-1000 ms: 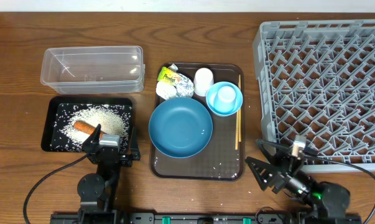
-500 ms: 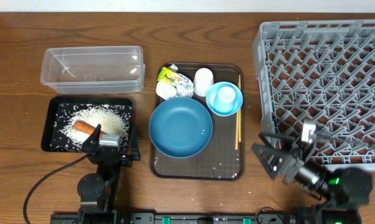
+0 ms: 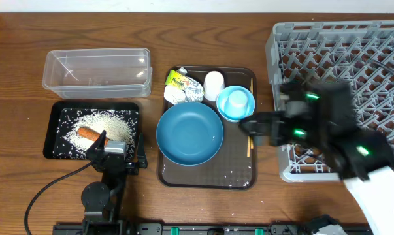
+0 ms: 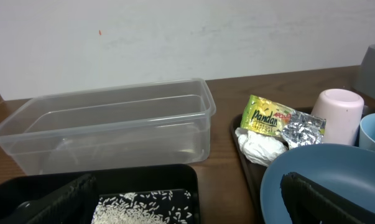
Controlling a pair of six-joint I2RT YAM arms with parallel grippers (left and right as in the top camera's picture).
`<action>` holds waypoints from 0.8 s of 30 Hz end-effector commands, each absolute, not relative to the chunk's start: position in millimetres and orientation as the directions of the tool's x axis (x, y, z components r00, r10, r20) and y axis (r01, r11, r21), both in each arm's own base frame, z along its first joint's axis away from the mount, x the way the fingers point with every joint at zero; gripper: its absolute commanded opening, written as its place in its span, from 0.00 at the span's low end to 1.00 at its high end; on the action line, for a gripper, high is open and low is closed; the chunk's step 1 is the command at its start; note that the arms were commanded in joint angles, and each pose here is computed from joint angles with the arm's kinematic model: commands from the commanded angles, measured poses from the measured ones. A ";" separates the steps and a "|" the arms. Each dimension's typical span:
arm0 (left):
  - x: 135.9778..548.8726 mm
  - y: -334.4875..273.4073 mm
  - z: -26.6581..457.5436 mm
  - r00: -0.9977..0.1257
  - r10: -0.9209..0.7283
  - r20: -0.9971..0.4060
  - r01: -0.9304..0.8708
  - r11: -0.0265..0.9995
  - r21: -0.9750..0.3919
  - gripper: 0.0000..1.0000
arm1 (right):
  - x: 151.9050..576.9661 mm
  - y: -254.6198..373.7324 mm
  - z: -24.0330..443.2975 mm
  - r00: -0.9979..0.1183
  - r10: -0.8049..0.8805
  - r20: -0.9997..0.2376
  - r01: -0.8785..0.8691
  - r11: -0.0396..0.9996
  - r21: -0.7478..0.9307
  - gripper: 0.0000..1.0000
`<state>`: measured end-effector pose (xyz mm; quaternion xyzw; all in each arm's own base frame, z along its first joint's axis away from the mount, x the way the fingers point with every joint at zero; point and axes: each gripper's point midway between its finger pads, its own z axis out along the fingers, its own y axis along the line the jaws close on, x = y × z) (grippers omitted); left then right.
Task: Sort waste into correct bins and load items into the dishwasher rack
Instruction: 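Move the right gripper left to the blue plate on the brown tray, then grasp the rim of the blue plate with the right gripper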
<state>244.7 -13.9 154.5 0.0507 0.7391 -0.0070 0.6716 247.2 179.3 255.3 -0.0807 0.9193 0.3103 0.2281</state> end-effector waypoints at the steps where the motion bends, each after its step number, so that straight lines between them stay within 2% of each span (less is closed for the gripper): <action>1: 243.8 -14.5 139.6 -0.136 0.074 -0.988 0.093 0.994 0.062 0.95 | 256.3 208.2 241.4 -0.823 -0.223 -0.522 -0.433 0.842 0.323 0.99; 4: 243.8 -14.5 139.5 -0.137 0.074 -0.988 0.093 0.994 0.061 0.95 | 251.0 249.4 214.9 -0.784 -0.375 -0.495 -0.536 0.811 0.234 0.99; 11: 243.8 -14.5 139.5 -0.137 0.074 -0.988 0.093 0.994 0.062 0.95 | 240.3 301.5 142.3 -0.760 -0.530 -0.375 -0.616 0.771 0.159 0.99; 16: 243.8 -14.5 139.6 -0.136 0.074 -0.988 0.093 0.994 0.062 0.95 | 236.9 306.6 100.0 -0.776 -0.569 -0.272 -0.617 0.775 0.137 0.78; 24: 243.8 -14.5 139.6 -0.136 0.074 -0.988 0.093 0.994 0.062 0.95 | 212.2 321.8 67.4 -0.721 -0.667 -0.188 -0.692 0.708 0.142 0.79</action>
